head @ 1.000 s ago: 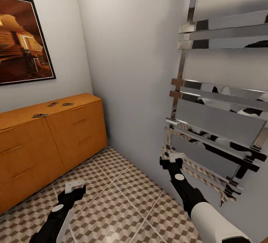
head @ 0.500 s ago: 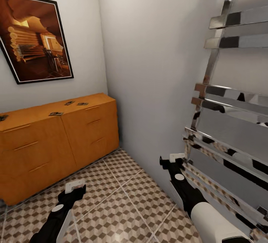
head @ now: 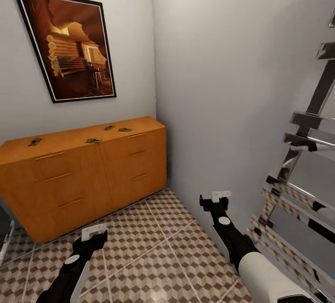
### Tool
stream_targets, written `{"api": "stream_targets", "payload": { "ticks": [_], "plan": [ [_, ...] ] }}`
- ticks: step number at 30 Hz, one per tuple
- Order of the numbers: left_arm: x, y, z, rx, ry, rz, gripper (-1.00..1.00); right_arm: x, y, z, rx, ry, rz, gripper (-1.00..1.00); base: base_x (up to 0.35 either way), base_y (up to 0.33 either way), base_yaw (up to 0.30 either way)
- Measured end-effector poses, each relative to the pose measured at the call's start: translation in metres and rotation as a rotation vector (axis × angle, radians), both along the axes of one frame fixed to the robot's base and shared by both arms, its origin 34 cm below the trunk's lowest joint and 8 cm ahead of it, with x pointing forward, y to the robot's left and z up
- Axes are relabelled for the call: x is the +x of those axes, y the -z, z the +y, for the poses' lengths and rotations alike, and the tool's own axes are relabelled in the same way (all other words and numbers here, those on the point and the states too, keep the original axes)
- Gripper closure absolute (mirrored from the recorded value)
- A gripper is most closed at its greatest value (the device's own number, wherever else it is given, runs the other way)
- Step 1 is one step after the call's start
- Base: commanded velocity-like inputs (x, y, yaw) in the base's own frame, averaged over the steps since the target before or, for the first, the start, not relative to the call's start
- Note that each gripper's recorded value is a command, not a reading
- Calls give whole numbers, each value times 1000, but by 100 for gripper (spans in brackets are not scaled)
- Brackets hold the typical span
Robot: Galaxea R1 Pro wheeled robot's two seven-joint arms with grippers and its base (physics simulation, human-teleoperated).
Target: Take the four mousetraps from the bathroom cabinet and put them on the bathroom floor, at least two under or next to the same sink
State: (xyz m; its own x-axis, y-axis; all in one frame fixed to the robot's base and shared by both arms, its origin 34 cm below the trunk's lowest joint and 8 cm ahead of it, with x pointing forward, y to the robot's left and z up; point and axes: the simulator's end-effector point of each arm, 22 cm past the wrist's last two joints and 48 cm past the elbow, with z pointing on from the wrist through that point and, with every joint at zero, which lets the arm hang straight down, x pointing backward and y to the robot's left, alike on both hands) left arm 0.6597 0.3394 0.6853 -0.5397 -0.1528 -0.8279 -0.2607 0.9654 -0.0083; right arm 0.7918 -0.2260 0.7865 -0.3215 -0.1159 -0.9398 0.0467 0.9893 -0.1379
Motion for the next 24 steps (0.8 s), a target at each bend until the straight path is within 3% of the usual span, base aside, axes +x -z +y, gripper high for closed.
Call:
{"api": "stream_targets", "payload": {
  "ticks": [9, 24],
  "plan": [
    [0, 0, 0, 0, 0, 0, -100, 0, 0, 0, 0, 0, 0, -100, 211, -134, 288],
    [0, 0, 0, -1, 1, -1, -100, 0, 0, 0, 0, 0, 0, -100, 212, -10, 288]
  ]
}}
